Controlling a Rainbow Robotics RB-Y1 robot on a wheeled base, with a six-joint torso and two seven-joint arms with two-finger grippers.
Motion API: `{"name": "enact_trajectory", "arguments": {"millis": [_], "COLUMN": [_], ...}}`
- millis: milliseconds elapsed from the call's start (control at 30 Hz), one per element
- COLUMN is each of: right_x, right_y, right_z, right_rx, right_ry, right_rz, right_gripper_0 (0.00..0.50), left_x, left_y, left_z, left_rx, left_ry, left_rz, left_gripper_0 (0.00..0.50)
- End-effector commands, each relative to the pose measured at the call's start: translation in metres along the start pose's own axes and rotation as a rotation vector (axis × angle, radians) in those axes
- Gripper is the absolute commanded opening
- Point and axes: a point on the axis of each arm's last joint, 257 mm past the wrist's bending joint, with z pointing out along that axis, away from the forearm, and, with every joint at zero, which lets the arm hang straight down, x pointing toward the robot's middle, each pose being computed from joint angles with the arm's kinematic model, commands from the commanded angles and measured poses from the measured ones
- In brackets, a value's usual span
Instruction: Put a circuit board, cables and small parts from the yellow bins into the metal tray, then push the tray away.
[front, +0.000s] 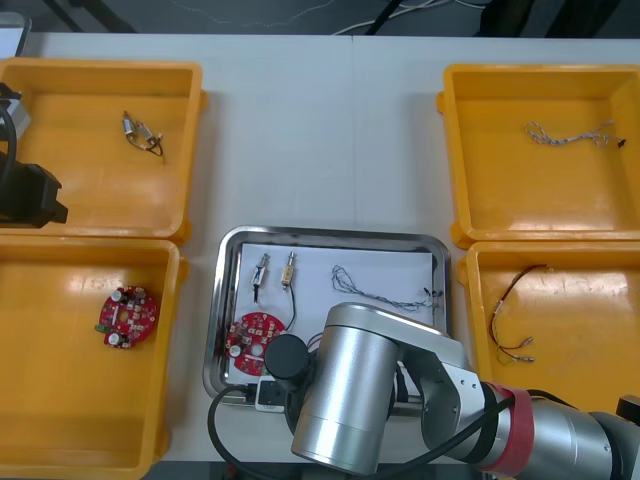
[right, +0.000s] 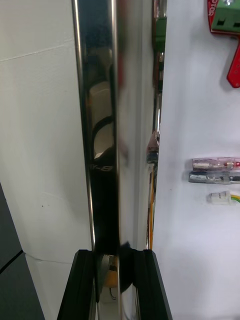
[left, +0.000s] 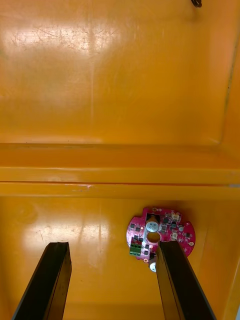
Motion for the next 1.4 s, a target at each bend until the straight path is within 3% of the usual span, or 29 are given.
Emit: {"name": "enact_trajectory", "arguments": {"millis": [33,733,1067,1400], "right_x": [-0.017,-0.012,-0.005,-0.007], "right_y": [-0.003,-0.06,-0.078,-0.09], "right_z": [-0.008,-0.028,-0.034,-0.043], "right_rx": [0.029,0.145,0.169,0.17], "right_ry": [-0.037,-0.015,-0.005,-0.026], "right_rz": [-0.062,-0.131,-0.126,-0.109], "right_gripper_0": [0.031,0.016,0.013,0.014], "left_x": [0.001,0.001,0.001,0.001], "left_y": [0.007,0.007,0.007,0.007], "left_z": [-0.007,-0.007,-0.007,-0.007], "left_rx": [-0.024,-0.024,-0.024,-0.024], "left_ry": [-0.013,-0.013,-0.013,-0.013], "left_rz": [0.058,0.058,0.058,0.058], "left_gripper_0": [0.5,0.5,0.5,0.5]}}
